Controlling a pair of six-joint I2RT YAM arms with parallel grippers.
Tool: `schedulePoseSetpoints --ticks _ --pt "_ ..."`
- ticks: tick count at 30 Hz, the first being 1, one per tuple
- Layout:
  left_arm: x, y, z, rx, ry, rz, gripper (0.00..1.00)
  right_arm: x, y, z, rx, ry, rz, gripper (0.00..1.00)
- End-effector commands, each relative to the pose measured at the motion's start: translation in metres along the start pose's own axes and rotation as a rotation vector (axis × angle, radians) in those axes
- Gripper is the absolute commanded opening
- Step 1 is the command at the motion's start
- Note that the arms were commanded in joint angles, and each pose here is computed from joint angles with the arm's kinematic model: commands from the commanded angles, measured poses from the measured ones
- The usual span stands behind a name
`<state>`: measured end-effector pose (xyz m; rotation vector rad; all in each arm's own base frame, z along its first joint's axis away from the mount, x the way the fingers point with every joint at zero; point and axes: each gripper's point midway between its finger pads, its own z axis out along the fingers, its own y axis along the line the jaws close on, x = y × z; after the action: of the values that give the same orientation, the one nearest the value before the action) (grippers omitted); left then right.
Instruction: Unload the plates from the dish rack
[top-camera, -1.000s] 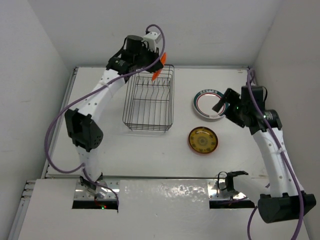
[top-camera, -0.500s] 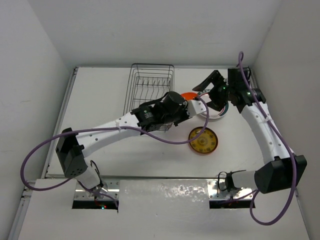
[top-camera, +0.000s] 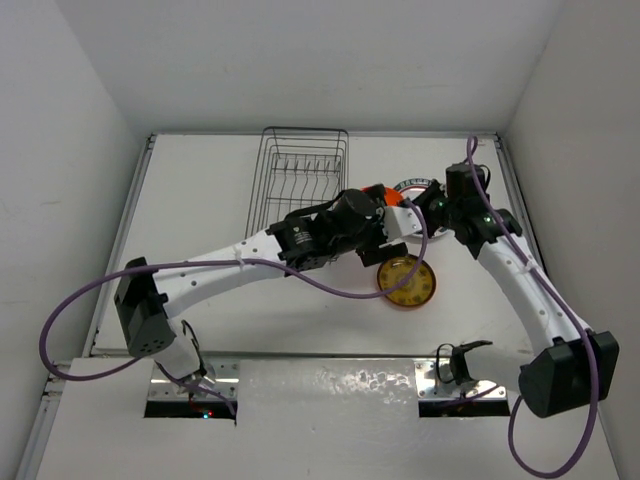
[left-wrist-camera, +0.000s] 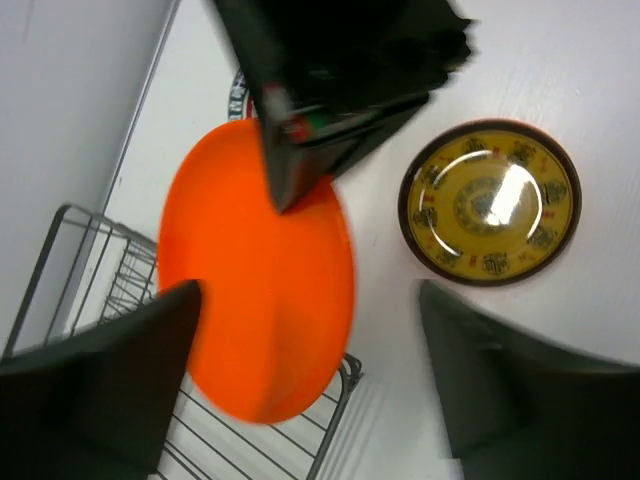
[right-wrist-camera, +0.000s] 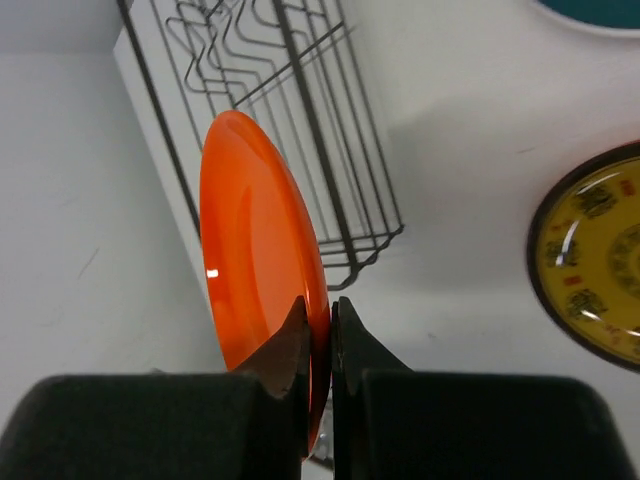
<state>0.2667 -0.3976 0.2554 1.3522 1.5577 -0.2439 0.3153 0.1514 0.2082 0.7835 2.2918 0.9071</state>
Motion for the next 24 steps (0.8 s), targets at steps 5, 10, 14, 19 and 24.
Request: schedulePoseSetpoints --ticks 5,10,14,19,24 --pt "-0.019 0.048 -0.047 -0.239 -0.098 -0.244 1.00 -0.032 -0.057 -0.026 0.081 -0.268 -0.051 0.00" --pt "0.045 0.086 -0.096 -0.483 -0.011 -0.564 1.00 -0.015 -0.127 -0.036 0.194 -0.276 -0.102 0.00" --pt "0.095 0.109 -0.114 -0.578 0.125 -0.761 1.00 -0.006 -0.154 -0.033 0.248 -0.279 -0.151 0.00" --pt "0.114 0.124 -0.137 -0.673 0.213 -0.775 1.00 0.010 -0.183 -0.022 0.298 -0.226 -0.169 0.12" --pt "0.118 0.134 -0.150 -0.687 0.246 -0.825 1.00 0.027 -0.196 -0.012 0.306 -0.132 -0.217 0.53"
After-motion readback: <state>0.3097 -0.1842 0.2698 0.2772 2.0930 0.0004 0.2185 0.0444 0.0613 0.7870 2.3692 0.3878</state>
